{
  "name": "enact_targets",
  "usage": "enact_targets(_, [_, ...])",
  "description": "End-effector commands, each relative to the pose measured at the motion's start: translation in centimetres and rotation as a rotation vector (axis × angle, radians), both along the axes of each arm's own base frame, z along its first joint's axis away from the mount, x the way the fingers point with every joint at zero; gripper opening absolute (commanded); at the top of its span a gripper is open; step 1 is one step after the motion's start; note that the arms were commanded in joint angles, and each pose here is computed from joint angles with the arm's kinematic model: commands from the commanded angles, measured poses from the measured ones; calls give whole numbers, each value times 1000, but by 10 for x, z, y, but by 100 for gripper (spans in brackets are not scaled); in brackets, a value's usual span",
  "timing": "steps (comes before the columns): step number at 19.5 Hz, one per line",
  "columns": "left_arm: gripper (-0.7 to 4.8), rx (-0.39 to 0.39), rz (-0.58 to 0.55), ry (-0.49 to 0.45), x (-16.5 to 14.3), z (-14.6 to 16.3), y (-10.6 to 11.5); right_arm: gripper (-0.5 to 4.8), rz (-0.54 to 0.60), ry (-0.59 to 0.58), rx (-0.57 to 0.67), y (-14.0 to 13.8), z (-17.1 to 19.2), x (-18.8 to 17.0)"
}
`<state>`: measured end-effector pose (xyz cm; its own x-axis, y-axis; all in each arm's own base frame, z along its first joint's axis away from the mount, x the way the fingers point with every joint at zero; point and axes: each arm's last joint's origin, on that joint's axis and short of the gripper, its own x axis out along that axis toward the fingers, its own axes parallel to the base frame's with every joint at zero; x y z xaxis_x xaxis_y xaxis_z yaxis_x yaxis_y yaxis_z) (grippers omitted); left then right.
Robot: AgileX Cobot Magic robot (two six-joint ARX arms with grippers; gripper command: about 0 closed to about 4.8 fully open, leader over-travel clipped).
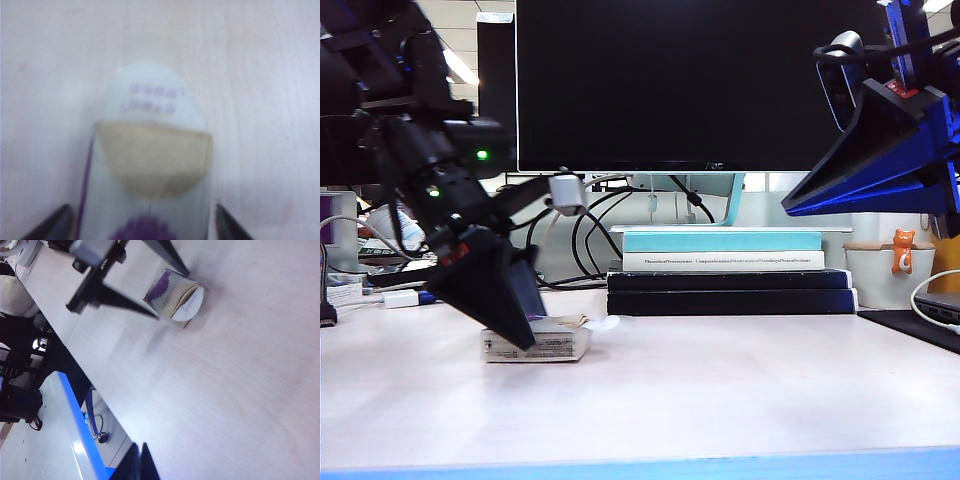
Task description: Pick up a packet of tissues from the table with the left hand, then take a tissue from it with the right hand.
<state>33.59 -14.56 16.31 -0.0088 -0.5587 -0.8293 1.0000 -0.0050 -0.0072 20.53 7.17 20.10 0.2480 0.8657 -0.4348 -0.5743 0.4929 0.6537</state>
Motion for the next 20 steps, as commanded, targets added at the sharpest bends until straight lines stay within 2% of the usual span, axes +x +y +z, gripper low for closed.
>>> enact_targets(1, [352,38,-26,-29,-1,-4,-9,-6,4,-24,6,0,3,1])
enact_targets(2, [334,47,-28,-33,-2,-4,-10,-6,4,-23,6,0,3,1])
enact_targets(5, [337,83,-18,-49,-1,-4,-9,-6,4,-18,5,0,2,1])
enact_targets(7, [381,143,-2,-52,-1,-5,-6,-6,4,-16,5,0,2,1])
enact_targets(13, [380,127,17,-37,1,-5,2,-6,4,-8,4,0,2,0])
enact_targets(16, [380,95,48,-16,5,-6,12,-6,4,-4,2,0,1,0])
enact_targets(18, [380,-43,89,56,8,-7,20,-6,3,0,1,0,1,0])
enact_targets(20, [380,-138,77,84,6,-12,22,-6,3,0,1,0,1,0])
